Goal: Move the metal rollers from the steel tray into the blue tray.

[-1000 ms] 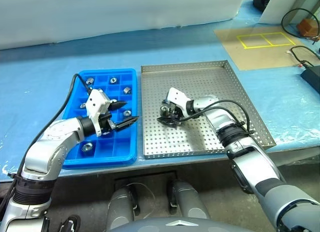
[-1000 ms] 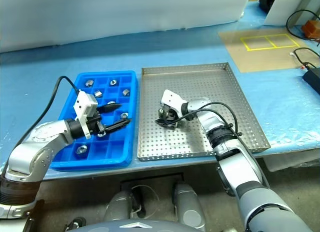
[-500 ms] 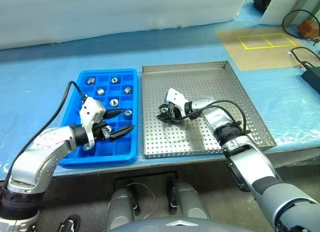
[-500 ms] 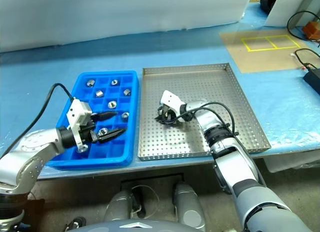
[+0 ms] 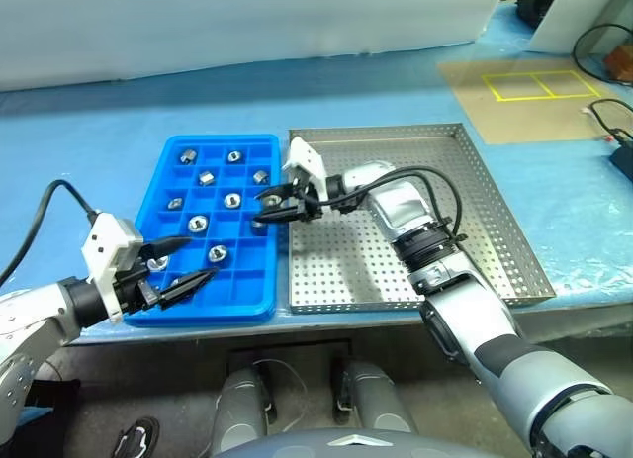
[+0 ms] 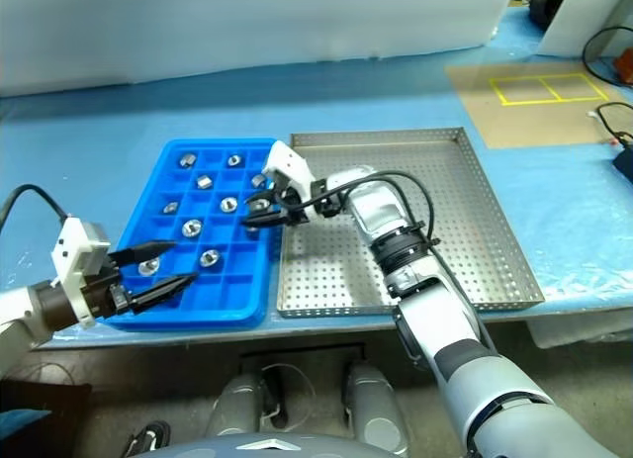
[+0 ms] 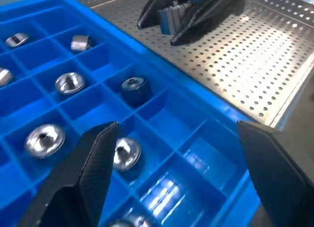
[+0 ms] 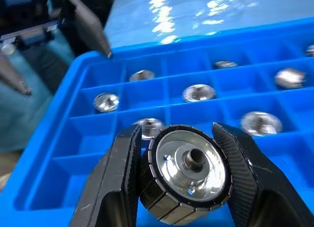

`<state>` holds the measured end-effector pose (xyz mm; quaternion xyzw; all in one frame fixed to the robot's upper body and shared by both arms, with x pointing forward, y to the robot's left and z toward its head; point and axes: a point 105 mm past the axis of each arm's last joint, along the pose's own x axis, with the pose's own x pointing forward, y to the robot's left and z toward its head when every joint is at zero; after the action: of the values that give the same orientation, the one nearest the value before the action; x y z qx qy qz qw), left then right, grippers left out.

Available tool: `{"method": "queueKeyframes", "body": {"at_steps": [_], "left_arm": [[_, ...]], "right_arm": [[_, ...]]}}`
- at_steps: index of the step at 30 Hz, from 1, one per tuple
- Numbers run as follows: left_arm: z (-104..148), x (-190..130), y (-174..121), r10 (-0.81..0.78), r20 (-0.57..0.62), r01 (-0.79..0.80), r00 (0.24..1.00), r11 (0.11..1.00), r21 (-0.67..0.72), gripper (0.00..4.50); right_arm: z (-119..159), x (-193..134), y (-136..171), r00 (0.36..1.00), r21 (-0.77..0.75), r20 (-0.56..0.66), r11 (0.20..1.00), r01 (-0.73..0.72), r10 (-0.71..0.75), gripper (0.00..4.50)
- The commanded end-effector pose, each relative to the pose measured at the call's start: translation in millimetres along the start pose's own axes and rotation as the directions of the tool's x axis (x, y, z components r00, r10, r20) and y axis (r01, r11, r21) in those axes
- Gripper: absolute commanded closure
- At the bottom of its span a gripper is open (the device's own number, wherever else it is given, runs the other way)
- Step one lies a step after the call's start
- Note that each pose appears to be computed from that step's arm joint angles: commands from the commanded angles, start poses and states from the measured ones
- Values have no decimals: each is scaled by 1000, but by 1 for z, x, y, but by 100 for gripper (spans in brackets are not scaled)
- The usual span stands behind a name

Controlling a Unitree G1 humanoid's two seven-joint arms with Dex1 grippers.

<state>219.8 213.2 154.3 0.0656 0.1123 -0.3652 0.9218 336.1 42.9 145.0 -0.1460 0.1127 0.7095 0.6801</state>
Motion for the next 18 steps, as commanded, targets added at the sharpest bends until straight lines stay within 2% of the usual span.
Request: {"method": "queueKeyframes", "body": {"at_steps": [1, 6, 11, 18], "left_arm": [[11, -5, -10, 19, 37, -20, 999, 999, 30, 45], [5, -5, -23, 35, 35, -36, 999, 999, 1, 45], [0, -9, -30, 51, 30, -50, 998, 998, -29, 45], [-4, -8, -32, 64, 31, -63, 997, 997, -54, 45]], "right_arm": [[-4, 7, 22, 991, -24, -51, 992, -124, 123, 265], [-6, 8, 31, 974, -16, -129, 982, -188, 184, 265], [-5, 9, 46, 947, 32, -145, 958, -285, 287, 265], [-3, 18, 56, 936, 126, -119, 940, -317, 332, 265]]}}
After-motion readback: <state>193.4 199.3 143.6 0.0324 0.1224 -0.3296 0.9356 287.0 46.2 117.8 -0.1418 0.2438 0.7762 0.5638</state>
